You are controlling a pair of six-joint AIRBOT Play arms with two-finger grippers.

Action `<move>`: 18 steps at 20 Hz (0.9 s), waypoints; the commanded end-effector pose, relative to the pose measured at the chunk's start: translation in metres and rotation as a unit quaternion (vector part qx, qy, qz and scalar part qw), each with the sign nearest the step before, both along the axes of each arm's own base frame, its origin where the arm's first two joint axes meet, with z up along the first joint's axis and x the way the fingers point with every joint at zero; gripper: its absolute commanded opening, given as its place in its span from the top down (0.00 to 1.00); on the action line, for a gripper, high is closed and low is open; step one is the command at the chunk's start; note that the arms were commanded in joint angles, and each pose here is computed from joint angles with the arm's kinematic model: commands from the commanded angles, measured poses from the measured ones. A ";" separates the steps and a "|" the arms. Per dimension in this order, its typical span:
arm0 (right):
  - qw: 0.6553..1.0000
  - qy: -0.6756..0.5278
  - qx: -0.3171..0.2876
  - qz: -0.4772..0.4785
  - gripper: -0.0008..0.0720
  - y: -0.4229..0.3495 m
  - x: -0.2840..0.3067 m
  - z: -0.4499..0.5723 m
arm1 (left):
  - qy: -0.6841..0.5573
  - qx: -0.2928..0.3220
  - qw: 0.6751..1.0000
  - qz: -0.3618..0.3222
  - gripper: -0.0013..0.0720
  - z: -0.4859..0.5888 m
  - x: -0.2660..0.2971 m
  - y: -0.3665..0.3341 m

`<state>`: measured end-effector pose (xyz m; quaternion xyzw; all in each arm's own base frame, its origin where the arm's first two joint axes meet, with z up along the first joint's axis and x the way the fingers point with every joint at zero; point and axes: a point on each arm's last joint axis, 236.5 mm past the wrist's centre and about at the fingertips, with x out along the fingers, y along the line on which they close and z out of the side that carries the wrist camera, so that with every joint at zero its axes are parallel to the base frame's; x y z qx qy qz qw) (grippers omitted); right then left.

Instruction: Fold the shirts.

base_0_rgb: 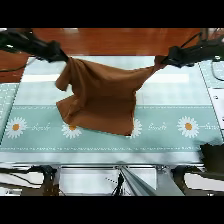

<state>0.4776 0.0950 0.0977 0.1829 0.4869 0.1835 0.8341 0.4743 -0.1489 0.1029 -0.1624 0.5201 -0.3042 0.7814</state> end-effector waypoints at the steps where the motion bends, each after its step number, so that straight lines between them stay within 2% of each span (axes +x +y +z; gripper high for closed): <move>1: 0.999 0.031 0.011 -0.015 0.95 0.000 0.021 -0.046 | 0.089 -0.054 0.995 -0.002 0.95 -0.059 0.008 -0.031; 2: 0.999 0.037 0.011 -0.014 0.95 0.000 0.020 -0.051 | 0.108 -0.055 0.993 0.000 0.95 -0.067 0.005 -0.031; 3: 0.999 0.039 0.012 -0.014 0.95 0.000 0.020 -0.053 | 0.124 -0.056 0.991 0.004 0.88 -0.070 0.002 -0.028; 5: 0.999 0.040 0.011 -0.010 0.95 0.001 0.018 -0.051 | 0.159 -0.062 0.985 0.014 0.69 -0.059 -0.007 -0.007; 6: 0.999 0.043 0.009 -0.002 0.95 0.002 0.014 -0.051 | 0.176 -0.064 0.982 0.022 0.63 -0.050 -0.012 0.009; 9: 0.997 0.068 0.001 0.031 0.95 0.005 -0.004 -0.055 | 0.171 -0.062 0.982 0.052 0.63 -0.004 -0.032 0.071; 13: 0.993 0.102 -0.030 0.059 0.95 -0.003 -0.024 -0.067 | 0.126 0.048 0.981 0.137 0.62 0.034 -0.075 0.145; 14: 0.992 0.103 -0.035 0.059 0.95 -0.005 -0.024 -0.068 | 0.138 0.070 0.977 0.145 0.48 0.031 -0.096 0.151; 15: 0.992 0.102 -0.037 0.058 0.95 -0.006 -0.024 -0.068 | 0.154 0.079 0.974 0.148 0.23 0.023 -0.116 0.149; 16: 0.992 0.101 -0.038 0.058 0.95 -0.006 -0.023 -0.068 | 0.175 0.078 0.970 0.148 0.15 0.009 -0.139 0.142; 18: 0.993 0.100 -0.037 0.057 0.95 -0.006 -0.023 -0.068 | 0.210 0.066 0.963 0.159 0.15 -0.029 -0.177 0.126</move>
